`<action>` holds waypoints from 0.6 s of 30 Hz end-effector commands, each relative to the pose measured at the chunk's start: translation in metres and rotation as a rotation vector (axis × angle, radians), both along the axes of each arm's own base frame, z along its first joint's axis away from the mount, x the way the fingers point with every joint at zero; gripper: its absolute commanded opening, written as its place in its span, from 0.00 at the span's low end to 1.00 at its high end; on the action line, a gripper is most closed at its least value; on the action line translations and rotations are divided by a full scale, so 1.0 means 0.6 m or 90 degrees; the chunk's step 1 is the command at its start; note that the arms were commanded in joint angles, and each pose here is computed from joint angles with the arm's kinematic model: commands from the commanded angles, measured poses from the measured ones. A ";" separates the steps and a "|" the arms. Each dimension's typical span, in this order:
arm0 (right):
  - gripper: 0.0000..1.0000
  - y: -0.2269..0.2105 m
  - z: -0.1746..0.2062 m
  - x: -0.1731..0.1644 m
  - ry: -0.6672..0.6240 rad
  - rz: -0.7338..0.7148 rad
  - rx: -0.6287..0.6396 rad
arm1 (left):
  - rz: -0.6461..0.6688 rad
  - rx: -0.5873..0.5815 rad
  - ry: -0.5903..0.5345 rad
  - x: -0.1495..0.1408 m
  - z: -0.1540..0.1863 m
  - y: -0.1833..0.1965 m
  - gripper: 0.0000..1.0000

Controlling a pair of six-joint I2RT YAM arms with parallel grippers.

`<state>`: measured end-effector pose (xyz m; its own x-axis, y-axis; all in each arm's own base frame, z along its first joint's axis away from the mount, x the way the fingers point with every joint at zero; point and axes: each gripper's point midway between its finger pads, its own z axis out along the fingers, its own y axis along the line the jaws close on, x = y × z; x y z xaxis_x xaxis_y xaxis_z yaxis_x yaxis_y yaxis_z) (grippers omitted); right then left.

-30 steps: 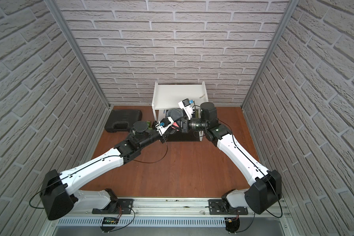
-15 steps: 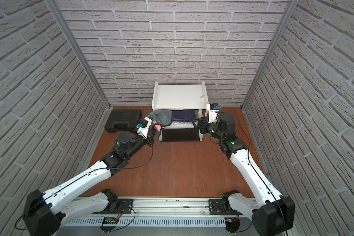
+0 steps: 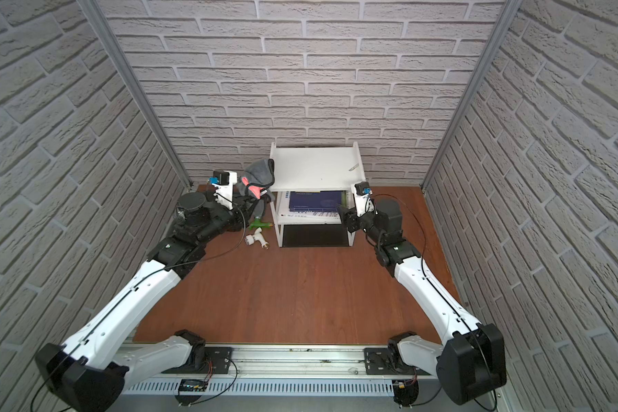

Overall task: Wipe the bookshelf clean with a cloth
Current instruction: Wipe the dust from the shelf.

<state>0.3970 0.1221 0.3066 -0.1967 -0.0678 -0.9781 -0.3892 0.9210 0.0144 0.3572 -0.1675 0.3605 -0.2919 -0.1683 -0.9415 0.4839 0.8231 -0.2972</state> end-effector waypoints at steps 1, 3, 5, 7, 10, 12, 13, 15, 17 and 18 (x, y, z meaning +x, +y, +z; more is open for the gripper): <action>0.69 -0.037 0.045 0.017 -0.080 -0.071 -0.037 | -0.007 0.009 0.076 0.019 -0.079 -0.009 0.00; 0.68 -0.040 0.016 0.016 -0.061 -0.075 -0.053 | -0.008 0.012 0.107 0.019 -0.110 -0.010 0.00; 0.67 -0.044 -0.004 0.016 -0.047 -0.079 -0.068 | -0.016 0.015 0.095 0.014 -0.099 -0.011 0.00; 0.64 -0.041 -0.015 0.017 -0.035 -0.071 -0.079 | -0.022 0.022 0.058 0.010 -0.054 -0.010 0.00; 0.59 -0.035 -0.010 0.021 -0.037 -0.060 -0.074 | -0.009 0.021 0.006 0.011 0.015 -0.003 0.00; 0.58 -0.034 -0.004 0.026 -0.043 -0.066 -0.061 | 0.003 0.003 -0.004 0.014 0.030 0.000 0.00; 0.58 -0.040 -0.002 0.030 -0.043 -0.080 -0.050 | 0.010 -0.010 0.009 0.018 0.014 0.000 0.00; 0.58 -0.046 -0.009 0.036 -0.031 -0.099 -0.038 | 0.030 -0.015 0.052 0.022 -0.038 0.006 0.00; 0.58 -0.042 -0.017 0.039 -0.022 -0.095 -0.034 | 0.051 -0.013 0.093 0.020 -0.080 0.020 0.00; 0.58 -0.040 -0.021 0.040 -0.018 -0.091 -0.031 | 0.052 -0.015 0.108 0.015 -0.090 0.028 0.00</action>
<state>0.4077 0.1199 0.2837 -0.2080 -0.1300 -0.9694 -0.3676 0.9288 -0.0457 0.3632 -0.1632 0.3346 -0.3769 -0.1857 -0.9075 0.4281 0.8338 -0.3484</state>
